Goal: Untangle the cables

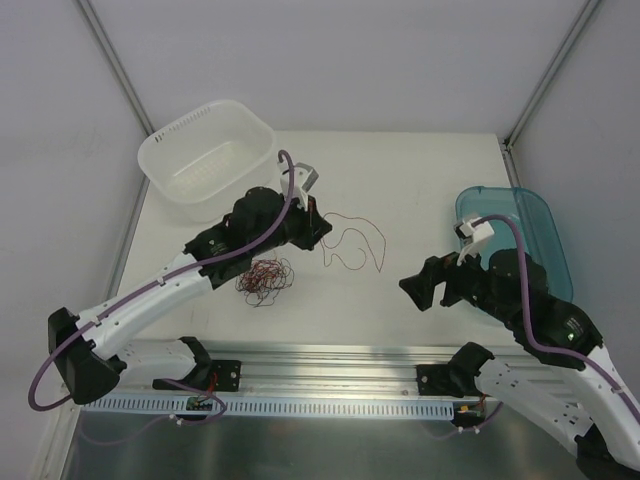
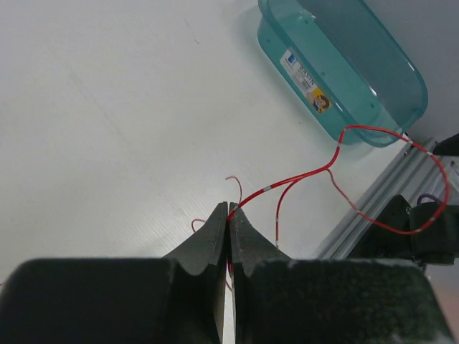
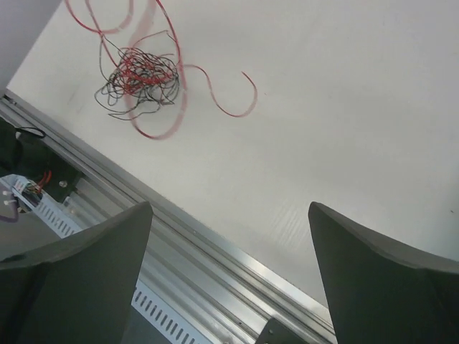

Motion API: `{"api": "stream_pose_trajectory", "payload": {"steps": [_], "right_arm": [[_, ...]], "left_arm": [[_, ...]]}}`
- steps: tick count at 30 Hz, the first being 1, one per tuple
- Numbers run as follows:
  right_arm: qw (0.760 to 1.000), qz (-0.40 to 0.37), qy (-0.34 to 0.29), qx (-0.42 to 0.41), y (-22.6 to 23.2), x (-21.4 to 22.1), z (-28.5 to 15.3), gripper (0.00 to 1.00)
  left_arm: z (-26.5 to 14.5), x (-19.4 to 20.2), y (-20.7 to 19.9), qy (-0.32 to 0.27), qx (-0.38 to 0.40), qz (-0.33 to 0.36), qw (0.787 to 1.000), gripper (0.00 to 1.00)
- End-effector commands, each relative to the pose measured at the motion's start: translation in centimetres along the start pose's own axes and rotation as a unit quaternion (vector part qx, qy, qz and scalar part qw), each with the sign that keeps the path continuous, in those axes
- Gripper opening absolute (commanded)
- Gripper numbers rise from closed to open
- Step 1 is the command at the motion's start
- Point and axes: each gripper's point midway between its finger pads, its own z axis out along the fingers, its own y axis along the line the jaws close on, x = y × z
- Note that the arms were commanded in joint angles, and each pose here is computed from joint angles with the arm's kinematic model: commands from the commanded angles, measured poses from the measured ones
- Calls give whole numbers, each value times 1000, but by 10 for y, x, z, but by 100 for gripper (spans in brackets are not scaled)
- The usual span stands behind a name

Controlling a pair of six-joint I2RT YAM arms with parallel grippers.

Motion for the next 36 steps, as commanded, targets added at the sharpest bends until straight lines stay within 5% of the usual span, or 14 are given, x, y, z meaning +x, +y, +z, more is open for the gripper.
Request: {"api": "stream_pose_trajectory", "payload": {"steps": [1, 9, 18, 28, 31, 32, 35, 36], "right_arm": [[999, 0, 20, 35, -18, 25, -8, 96], [999, 35, 29, 27, -23, 59, -11, 97], [999, 43, 31, 4, -17, 69, -9, 98], [998, 39, 45, -19, -10, 74, -9, 100], [998, 38, 55, -19, -10, 77, -6, 100], [997, 38, 58, -19, -10, 79, -4, 100], [997, 38, 65, -23, -8, 81, 2, 100], [997, 38, 70, -21, -9, 84, 5, 100]], "left_arm": [[-21, -41, 4, -25, -43, 30, 998, 0], [-57, -123, 66, -94, -154, 17, 983, 0], [-93, -213, 187, -164, -313, 21, 935, 0], [-89, -208, 339, -124, -456, -27, 881, 0], [-83, -193, 361, -105, -476, -37, 872, 44], [-82, -191, 362, -102, -476, -39, 873, 71], [-84, -179, 353, -97, -463, -49, 880, 98], [-90, -170, 346, -93, -461, -54, 881, 99]]}}
